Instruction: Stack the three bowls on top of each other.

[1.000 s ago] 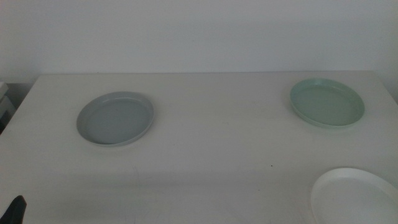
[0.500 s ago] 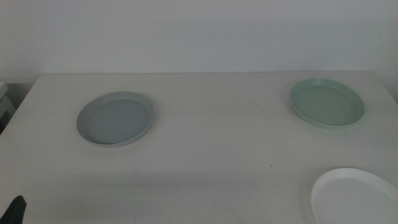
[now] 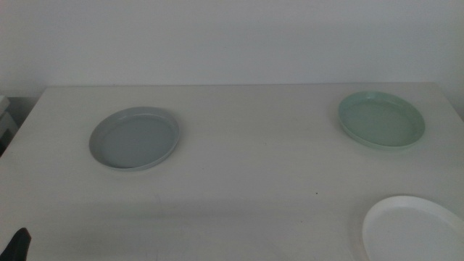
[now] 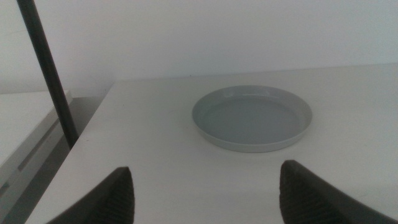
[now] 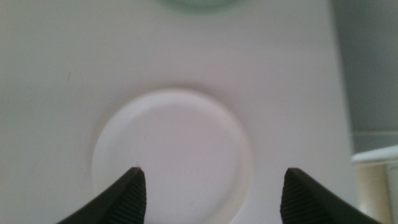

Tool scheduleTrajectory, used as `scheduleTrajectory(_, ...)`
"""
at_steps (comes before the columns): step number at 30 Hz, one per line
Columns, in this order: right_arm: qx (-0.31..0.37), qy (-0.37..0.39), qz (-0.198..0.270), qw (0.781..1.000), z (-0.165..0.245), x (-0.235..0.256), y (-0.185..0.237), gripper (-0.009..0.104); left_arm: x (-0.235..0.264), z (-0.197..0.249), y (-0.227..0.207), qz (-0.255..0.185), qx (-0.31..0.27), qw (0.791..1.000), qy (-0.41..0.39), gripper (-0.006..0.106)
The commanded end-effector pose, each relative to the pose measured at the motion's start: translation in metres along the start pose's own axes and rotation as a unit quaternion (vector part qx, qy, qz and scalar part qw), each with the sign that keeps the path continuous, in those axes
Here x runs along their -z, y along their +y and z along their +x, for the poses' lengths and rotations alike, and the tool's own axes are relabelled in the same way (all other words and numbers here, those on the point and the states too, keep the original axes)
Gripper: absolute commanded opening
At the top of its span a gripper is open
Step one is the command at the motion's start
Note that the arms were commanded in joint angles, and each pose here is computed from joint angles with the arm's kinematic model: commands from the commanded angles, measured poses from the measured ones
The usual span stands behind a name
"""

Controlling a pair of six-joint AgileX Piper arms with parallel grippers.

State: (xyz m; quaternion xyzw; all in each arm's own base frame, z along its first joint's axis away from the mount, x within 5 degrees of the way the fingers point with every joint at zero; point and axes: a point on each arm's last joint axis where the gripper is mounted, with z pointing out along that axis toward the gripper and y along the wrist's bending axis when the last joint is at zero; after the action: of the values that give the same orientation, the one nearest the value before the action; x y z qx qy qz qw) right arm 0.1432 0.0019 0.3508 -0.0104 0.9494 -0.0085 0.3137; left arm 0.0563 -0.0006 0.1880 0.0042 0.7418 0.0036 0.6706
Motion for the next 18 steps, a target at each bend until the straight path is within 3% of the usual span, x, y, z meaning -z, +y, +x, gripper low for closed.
scheduleTrajectory(1,0.023,-0.002,-0.017,1.000,-0.012,-0.003,0.002,0.055,0.002,-0.009,0.001,-0.004,0.007,0.999,-0.047,0.077)
scheduleTrajectory(4,0.034,0.025,-0.021,0.999,-0.017,-0.019,0.002,0.055,0.002,-0.009,0.001,-0.004,0.007,0.999,-0.047,0.077)
scheduleTrajectory(18,-0.050,0.097,0.030,0.994,-0.028,-0.078,-0.039,0.055,0.002,-0.009,0.001,-0.004,0.007,0.999,-0.047,0.077)
